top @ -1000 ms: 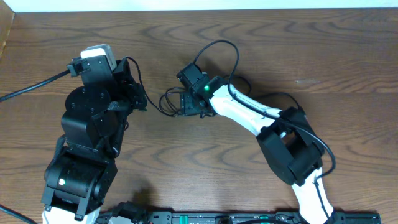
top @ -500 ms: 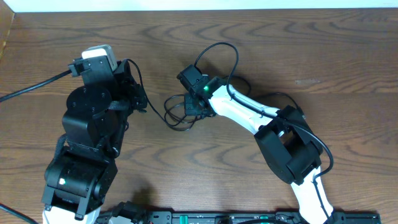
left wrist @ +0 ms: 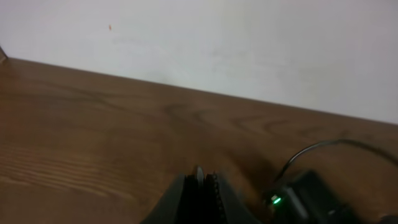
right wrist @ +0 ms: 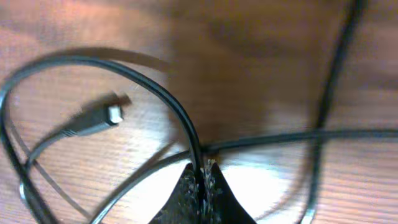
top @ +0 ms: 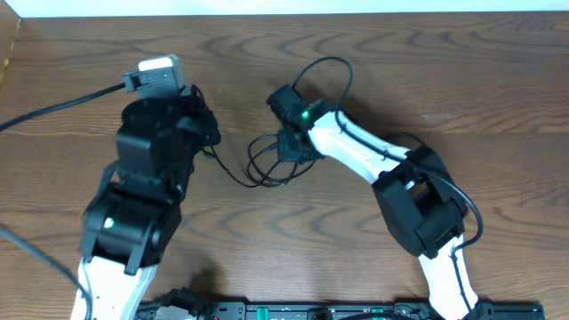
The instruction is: Untangle cables
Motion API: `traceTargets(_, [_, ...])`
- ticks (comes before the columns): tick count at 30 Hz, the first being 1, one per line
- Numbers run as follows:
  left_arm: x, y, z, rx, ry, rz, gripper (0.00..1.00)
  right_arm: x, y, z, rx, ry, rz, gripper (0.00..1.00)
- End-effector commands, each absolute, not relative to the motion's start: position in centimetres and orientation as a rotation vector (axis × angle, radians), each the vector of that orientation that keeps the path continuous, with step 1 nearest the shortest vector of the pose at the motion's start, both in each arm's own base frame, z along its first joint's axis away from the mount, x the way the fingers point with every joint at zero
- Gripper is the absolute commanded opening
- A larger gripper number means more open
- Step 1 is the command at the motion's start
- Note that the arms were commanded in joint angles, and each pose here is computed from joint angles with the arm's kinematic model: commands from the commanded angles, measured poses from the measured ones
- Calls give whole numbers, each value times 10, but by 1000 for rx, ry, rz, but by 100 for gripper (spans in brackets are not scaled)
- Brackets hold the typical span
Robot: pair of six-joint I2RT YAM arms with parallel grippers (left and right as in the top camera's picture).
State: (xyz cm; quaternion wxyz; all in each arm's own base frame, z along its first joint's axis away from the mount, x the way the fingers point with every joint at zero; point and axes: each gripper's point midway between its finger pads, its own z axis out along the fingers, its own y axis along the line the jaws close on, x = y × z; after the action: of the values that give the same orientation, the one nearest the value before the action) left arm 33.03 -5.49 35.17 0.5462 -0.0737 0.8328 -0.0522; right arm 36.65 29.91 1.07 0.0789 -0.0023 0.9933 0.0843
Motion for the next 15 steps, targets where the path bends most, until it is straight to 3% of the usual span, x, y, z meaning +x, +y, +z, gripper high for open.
traceTargets(1, [343, -56, 337, -186, 2020, -106, 12, 389, 298, 41, -78, 2916, 284, 1])
traceTargets(8, [364, -63, 306, -197, 2102, -85, 12, 419, 280, 106, -38, 2797, 343, 1])
traceTargets(15, [377, -66, 279, -190, 2174, -50, 12, 460, 175, 183, 163, 2627, 244, 1])
